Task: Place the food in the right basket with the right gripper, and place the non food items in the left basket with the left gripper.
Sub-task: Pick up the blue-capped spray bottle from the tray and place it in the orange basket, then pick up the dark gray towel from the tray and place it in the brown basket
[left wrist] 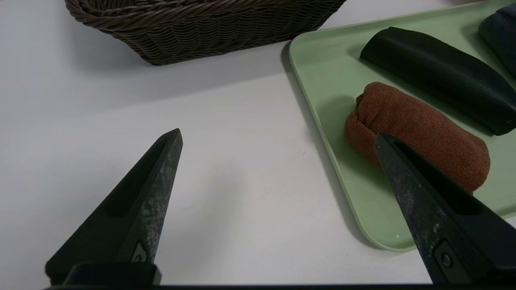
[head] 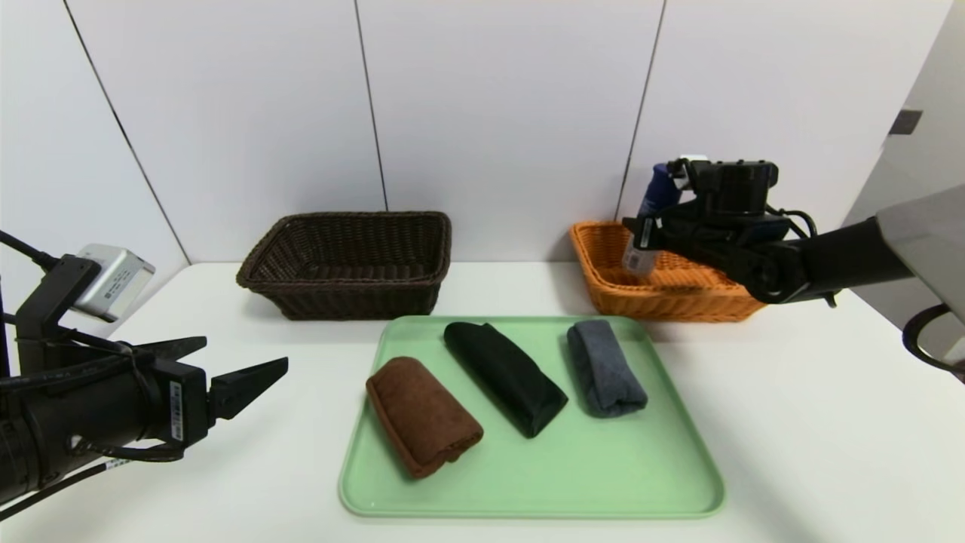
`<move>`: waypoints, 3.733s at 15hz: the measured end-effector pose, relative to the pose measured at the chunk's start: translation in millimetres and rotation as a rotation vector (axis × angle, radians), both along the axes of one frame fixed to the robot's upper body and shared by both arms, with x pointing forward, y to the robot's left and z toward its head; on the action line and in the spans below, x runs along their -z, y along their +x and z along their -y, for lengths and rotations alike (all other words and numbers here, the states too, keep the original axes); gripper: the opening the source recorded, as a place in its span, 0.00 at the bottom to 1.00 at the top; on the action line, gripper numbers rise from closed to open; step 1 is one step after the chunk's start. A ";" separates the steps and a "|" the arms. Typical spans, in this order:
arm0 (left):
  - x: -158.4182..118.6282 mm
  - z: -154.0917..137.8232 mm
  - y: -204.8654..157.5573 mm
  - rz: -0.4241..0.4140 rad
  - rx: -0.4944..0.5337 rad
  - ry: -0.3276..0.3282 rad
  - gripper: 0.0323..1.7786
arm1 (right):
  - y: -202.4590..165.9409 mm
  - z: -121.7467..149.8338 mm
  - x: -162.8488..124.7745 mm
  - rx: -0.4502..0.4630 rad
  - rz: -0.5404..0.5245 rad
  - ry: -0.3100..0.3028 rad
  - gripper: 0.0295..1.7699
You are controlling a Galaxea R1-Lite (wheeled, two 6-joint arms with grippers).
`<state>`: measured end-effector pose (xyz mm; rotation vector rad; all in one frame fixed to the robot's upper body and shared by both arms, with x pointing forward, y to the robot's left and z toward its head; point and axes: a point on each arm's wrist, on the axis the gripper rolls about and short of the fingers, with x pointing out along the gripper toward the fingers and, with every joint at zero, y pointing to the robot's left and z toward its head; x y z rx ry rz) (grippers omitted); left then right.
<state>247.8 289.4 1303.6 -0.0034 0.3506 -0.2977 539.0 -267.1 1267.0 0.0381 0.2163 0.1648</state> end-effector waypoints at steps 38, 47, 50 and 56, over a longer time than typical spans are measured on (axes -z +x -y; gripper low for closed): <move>-45.0 -0.3 -4.4 0.004 -0.045 -0.028 0.95 | -160.6 2.8 -190.3 -0.072 0.004 -0.112 0.95; -76.3 8.4 -31.1 -0.249 0.069 0.067 0.95 | -228.8 -14.2 -197.4 -0.135 -0.481 -0.067 0.96; -77.0 10.3 -29.4 -0.250 0.074 0.063 0.95 | -219.1 -46.3 -181.1 -0.098 -0.603 -0.003 0.96; -75.0 13.9 -29.9 -0.270 0.083 0.040 0.95 | -194.4 -97.0 -140.0 -0.025 -0.729 -0.043 0.96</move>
